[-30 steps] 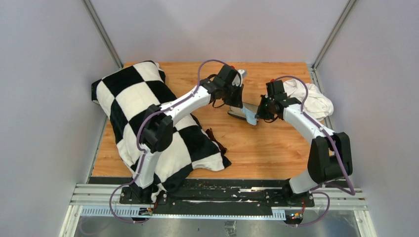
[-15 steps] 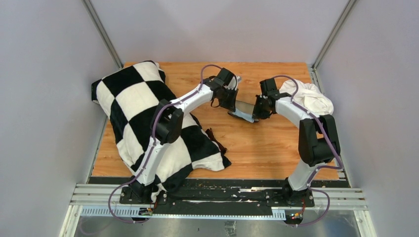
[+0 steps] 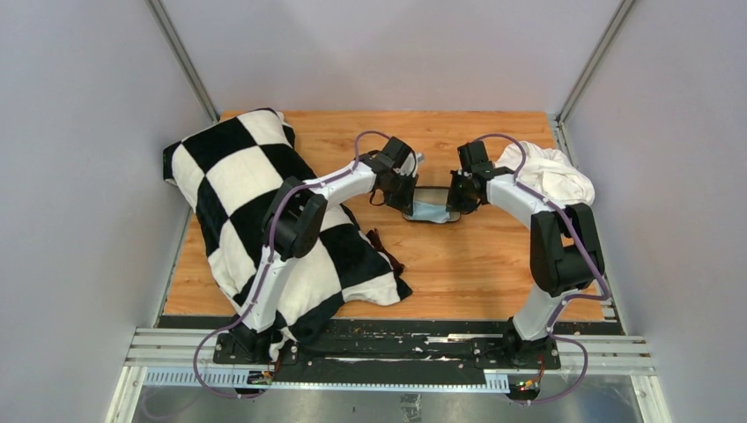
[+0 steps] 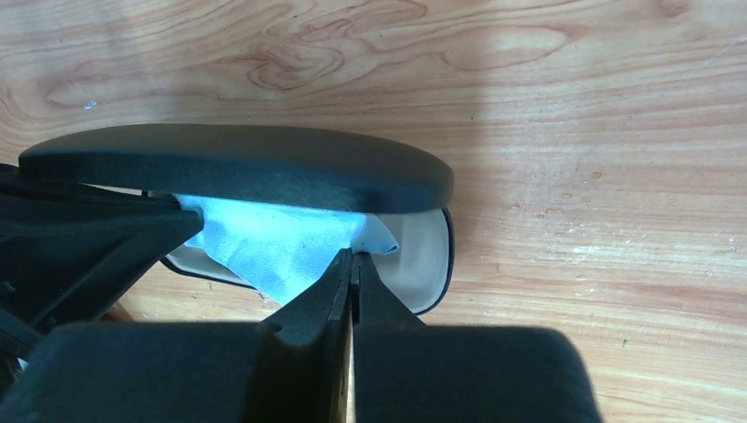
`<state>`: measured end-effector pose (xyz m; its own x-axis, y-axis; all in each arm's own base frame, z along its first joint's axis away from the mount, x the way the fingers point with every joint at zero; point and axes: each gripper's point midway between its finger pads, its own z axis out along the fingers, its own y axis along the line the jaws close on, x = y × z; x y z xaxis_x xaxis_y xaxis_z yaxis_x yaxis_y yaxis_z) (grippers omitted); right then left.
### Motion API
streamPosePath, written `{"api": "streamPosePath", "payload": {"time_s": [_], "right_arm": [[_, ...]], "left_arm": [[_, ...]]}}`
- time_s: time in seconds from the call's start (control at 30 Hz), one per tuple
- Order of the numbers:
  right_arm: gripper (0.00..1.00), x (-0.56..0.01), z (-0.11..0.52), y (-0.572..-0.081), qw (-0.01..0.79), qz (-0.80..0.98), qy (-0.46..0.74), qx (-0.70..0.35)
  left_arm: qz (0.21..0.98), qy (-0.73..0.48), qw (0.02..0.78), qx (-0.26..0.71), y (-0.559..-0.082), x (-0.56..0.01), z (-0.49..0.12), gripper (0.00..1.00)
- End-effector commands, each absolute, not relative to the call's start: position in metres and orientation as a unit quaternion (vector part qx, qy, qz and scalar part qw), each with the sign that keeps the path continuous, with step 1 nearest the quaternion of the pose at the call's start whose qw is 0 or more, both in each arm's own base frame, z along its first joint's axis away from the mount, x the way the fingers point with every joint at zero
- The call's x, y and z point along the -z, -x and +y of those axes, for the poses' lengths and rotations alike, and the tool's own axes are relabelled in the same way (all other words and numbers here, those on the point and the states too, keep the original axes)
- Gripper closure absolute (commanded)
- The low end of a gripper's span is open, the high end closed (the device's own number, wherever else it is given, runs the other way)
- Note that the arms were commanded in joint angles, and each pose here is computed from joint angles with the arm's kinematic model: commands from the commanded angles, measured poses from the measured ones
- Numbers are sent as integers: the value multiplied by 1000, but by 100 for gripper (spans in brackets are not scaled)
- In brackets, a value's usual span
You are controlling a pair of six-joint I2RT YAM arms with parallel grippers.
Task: Organize the sunglasses
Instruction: Place the glasses cleaning cloth in the sunglasses case.
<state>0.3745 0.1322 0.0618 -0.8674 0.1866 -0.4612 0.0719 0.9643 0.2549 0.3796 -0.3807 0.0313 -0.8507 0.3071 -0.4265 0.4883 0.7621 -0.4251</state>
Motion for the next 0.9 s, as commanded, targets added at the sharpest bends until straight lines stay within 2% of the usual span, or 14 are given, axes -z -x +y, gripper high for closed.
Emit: {"api": "streamPosePath", "payload": {"time_s": [0.0, 0.77, 0.87], "right_arm": [[100, -48, 128, -371, 240, 965, -50, -92], [100, -26, 110, -375, 272, 962, -20, -5], [92, -32, 110, -374, 281, 959, -22, -6]], "left_arm": [[921, -218, 171, 274, -374, -37, -380, 100], [920, -214, 173, 280, -374, -43, -385, 100], [919, -214, 176, 280, -375, -46, -385, 100]]}}
